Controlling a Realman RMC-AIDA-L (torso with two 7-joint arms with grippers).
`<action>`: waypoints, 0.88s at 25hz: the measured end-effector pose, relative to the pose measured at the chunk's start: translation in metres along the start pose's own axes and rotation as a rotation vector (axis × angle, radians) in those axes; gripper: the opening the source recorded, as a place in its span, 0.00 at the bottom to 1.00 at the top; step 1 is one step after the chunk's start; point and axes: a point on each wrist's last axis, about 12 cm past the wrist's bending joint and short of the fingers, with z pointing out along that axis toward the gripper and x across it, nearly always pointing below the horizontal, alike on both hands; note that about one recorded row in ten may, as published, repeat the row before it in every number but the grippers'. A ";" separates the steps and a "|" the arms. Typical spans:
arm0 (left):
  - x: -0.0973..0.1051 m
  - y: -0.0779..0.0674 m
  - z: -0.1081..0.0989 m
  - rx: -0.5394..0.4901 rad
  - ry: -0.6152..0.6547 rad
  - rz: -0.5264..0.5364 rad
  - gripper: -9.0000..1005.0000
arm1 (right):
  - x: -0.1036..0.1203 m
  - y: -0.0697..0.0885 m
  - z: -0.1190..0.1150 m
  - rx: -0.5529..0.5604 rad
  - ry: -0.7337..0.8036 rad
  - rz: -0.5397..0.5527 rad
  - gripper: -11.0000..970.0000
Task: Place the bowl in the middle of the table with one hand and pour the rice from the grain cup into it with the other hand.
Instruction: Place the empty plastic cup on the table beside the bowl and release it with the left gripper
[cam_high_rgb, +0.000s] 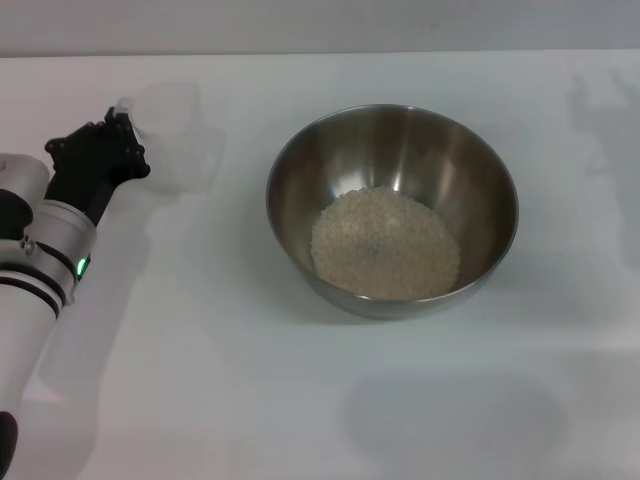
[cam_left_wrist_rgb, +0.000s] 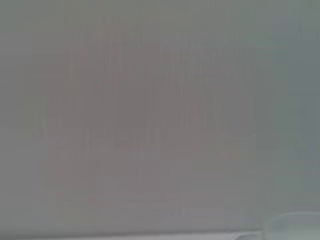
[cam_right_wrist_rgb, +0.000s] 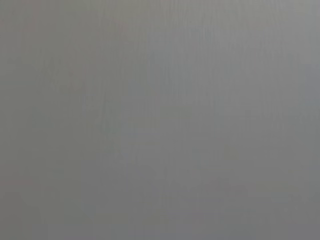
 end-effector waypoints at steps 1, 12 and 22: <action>0.000 0.000 0.000 0.000 0.000 0.000 0.03 | 0.000 0.000 0.000 0.000 0.000 0.000 0.50; 0.010 -0.003 -0.007 0.017 0.052 -0.009 0.03 | 0.001 -0.001 -0.002 0.002 0.006 -0.003 0.50; 0.014 -0.006 -0.015 0.041 0.052 -0.007 0.14 | 0.001 -0.001 -0.002 0.002 0.011 -0.004 0.50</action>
